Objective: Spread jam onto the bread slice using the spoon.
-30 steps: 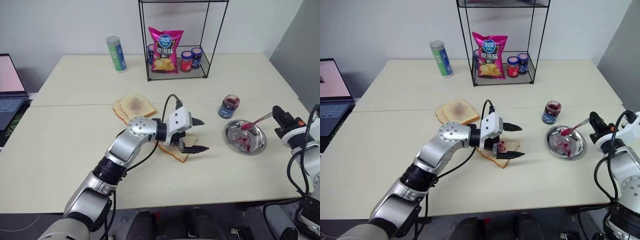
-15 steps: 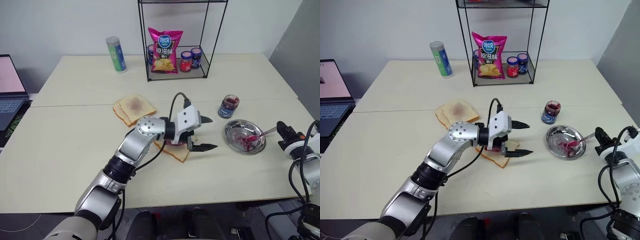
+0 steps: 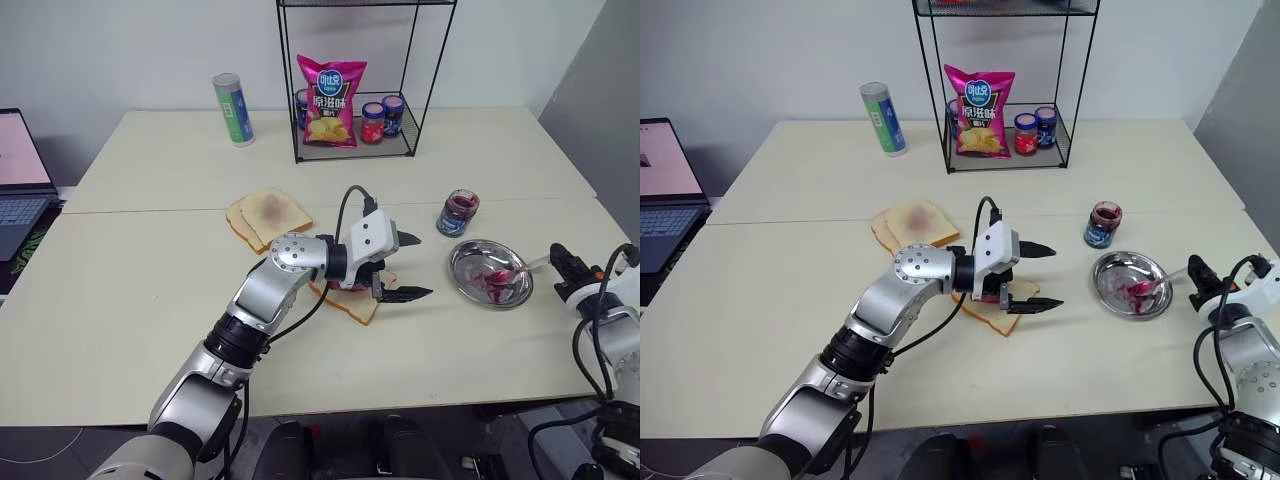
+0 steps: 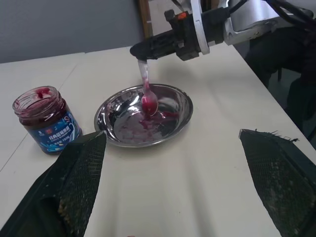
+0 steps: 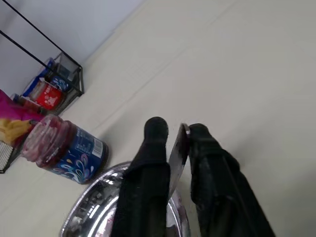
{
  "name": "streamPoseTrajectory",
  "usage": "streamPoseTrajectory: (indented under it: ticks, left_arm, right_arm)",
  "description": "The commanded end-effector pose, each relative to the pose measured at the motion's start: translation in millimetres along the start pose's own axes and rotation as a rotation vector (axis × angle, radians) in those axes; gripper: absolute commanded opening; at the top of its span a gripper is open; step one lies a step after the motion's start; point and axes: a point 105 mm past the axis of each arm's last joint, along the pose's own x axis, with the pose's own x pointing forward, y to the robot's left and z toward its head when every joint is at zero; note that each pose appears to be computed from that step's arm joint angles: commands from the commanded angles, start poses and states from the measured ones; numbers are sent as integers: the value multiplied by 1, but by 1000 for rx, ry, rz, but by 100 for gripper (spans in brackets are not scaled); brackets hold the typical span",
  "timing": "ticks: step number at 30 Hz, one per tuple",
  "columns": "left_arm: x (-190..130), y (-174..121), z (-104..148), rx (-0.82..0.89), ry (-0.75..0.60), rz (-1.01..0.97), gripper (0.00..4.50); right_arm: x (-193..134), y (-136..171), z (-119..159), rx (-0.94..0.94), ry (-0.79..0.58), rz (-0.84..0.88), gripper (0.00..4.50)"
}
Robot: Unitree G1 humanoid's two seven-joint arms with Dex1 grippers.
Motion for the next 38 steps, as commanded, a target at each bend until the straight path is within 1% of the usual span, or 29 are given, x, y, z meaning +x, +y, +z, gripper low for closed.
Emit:
streamPoseTrajectory:
  ticks: [1,9,11,12,16,18,20,21,23,26,28,31,33,35,38]
  left_arm:
    - [-3,2,15,38,-42,6,450]
    - [-3,1,17,38,-47,3,450]
    - [-5,2,18,37,-46,5,450]
    - [-6,3,18,36,-45,8,450]
    - [-23,11,17,15,-36,47,450]
    - [-41,19,14,0,-14,91,450]
    - [-57,25,11,-16,8,129,450]
    - [-70,29,8,-37,23,160,450]
    - [-91,36,5,-59,50,221,450]
    - [-122,43,0,-68,98,311,450]
    - [-139,43,-5,-94,133,346,450]
    - [-160,35,-14,-112,208,359,450]
    - [-169,28,-19,-129,249,360,450]
    - [-175,24,-22,-142,271,362,450]
    - [-178,18,-24,-158,290,366,450]
  right_arm:
    - [-1,4,18,-16,-62,21,182]
    - [-2,0,24,-16,-82,4,392]
    - [-4,-1,31,-25,-104,-5,437]
    - [-4,-1,36,-34,-117,-8,445]
    - [-8,4,62,-121,-170,-12,445]
    - [-8,19,75,-238,-173,24,445]
    - [-7,34,78,-355,-152,61,445]
    - [-6,49,75,-485,-110,108,445]
    - [-7,77,60,-635,-29,243,445]
    - [-22,116,27,-721,139,500,445]
    - [-33,130,6,-784,244,618,445]
    - [-49,137,-20,-872,391,742,445]
    - [-56,135,-34,-914,468,785,445]
    - [-60,132,-42,-945,513,804,445]
    - [-59,130,-47,-933,527,815,445]
